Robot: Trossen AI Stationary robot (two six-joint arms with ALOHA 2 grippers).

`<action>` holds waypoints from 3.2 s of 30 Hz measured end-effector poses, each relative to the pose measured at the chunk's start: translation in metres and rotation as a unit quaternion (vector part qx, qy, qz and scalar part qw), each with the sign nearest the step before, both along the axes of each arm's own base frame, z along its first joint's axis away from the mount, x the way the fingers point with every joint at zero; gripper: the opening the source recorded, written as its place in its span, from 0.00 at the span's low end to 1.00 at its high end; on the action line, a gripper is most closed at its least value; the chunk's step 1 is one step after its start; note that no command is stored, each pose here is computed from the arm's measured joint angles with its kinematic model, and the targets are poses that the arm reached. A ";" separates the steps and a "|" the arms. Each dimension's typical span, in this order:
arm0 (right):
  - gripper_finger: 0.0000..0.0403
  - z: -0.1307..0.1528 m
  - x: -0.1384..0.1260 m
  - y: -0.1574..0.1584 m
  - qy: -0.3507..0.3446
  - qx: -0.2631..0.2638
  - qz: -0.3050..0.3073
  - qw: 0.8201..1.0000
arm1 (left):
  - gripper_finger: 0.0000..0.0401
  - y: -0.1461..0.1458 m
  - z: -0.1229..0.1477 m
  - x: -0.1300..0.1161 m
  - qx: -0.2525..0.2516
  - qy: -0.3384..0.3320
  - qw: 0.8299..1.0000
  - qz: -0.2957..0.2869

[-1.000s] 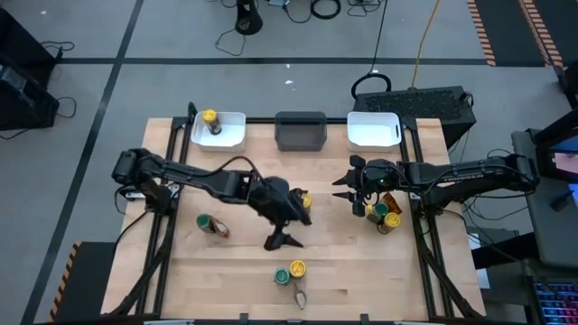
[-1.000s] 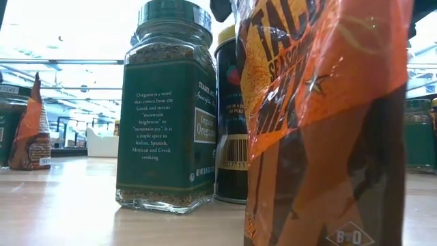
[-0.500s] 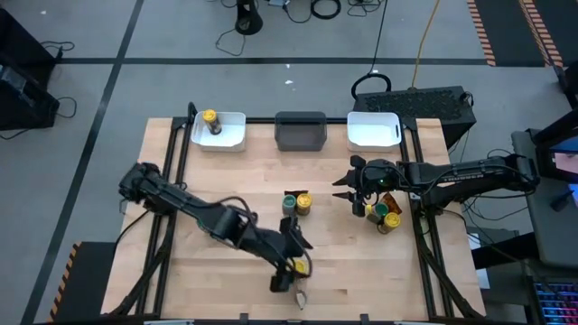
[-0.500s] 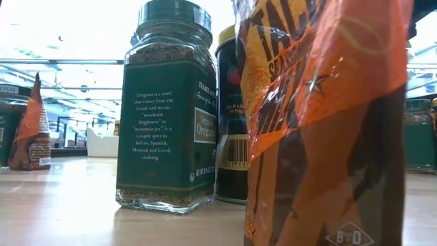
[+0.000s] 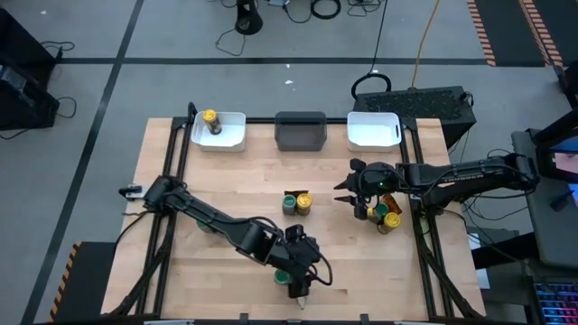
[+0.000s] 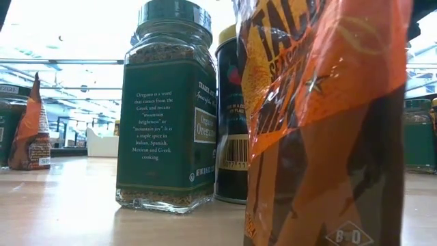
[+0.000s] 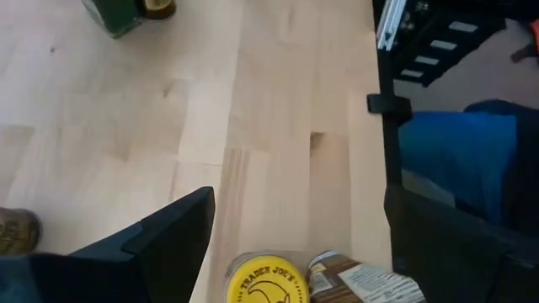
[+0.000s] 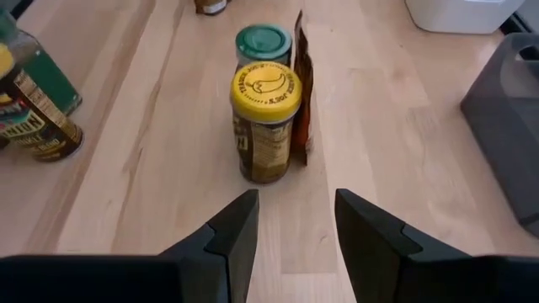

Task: Sort spices by type
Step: Put the bottom yellow seasoning bottle into the left white bin

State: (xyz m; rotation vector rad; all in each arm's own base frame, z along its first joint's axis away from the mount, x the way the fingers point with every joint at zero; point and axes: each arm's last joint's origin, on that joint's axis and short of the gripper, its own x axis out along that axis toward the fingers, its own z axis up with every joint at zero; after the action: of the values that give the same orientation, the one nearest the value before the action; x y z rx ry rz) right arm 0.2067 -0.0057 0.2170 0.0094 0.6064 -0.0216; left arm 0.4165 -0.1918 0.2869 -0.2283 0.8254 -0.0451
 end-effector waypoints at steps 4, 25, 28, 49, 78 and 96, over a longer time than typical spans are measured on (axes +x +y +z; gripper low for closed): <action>0.35 -0.001 0.000 0.000 0.004 -0.002 0.002 1.000 | 0.87 0.001 -0.003 0.000 0.010 0.006 1.000 0.012; 0.35 0.001 0.000 0.000 -0.003 -0.011 0.004 1.000 | 0.87 0.003 -0.036 -0.003 0.035 0.108 0.993 0.026; 0.35 0.001 0.000 0.000 -0.003 -0.011 0.004 1.000 | 0.87 0.002 -0.037 -0.003 0.033 0.110 0.993 0.021; 0.35 0.001 0.000 0.000 -0.004 -0.009 0.003 1.000 | 0.87 -0.004 -0.060 0.002 0.024 0.141 0.990 -0.007; 0.35 0.001 0.000 0.000 -0.005 -0.009 0.003 1.000 | 0.71 0.000 -0.067 0.001 0.027 0.150 0.988 -0.003; 0.35 0.001 0.000 0.000 -0.005 -0.009 0.003 1.000 | 0.62 0.007 -0.040 0.009 0.022 0.132 0.991 -0.028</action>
State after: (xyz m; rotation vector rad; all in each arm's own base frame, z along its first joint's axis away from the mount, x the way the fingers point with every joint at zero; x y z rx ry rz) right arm 0.2072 -0.0060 0.2178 -0.0100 0.5970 -0.0211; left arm 0.4256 -0.1848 0.2470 -0.1701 1.0954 -0.0501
